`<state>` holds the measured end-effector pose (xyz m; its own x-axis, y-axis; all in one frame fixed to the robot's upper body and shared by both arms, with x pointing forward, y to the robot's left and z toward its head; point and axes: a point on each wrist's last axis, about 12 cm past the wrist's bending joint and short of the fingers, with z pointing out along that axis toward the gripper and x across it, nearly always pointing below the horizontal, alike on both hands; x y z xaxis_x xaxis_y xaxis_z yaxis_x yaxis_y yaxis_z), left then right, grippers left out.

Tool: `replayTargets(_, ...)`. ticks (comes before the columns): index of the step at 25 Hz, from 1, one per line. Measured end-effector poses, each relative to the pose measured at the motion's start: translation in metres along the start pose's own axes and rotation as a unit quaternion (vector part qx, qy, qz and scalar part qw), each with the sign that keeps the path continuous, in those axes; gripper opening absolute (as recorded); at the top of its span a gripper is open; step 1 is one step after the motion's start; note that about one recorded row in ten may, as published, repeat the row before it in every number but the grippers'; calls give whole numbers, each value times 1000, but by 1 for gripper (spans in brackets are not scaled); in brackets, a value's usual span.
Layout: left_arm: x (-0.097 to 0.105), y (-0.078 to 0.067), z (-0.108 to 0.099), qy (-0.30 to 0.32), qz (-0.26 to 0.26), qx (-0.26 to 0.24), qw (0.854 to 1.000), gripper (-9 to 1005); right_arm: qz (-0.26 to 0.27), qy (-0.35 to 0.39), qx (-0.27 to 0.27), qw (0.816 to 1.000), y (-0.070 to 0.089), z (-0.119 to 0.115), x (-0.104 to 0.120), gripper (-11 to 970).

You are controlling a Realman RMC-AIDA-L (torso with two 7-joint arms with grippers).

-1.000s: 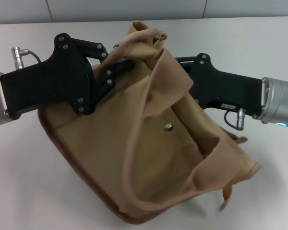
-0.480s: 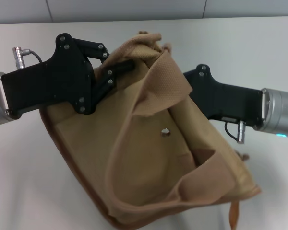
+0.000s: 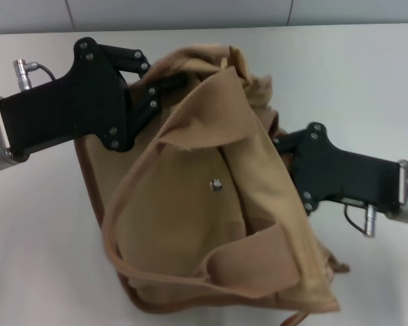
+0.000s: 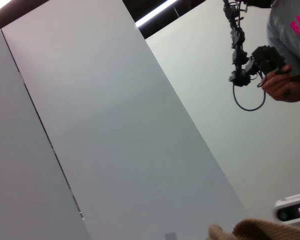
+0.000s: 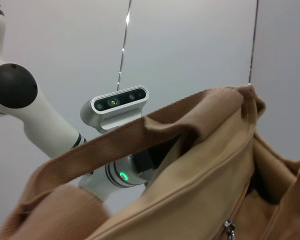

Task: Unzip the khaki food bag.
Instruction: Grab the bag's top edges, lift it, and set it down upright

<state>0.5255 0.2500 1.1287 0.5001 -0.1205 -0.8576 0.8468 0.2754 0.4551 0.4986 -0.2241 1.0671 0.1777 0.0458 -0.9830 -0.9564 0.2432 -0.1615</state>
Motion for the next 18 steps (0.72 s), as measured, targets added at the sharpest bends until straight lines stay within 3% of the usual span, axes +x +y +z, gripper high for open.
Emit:
replayTargets(14, 1, 5, -3, -2, 2, -47, 999, 150, 52, 16, 61, 997, 61, -74, 9, -1)
replayTargets(18, 3, 5, 0, -3, 1, -49, 999, 151, 65, 17, 76, 995, 74, -85, 10, -1)
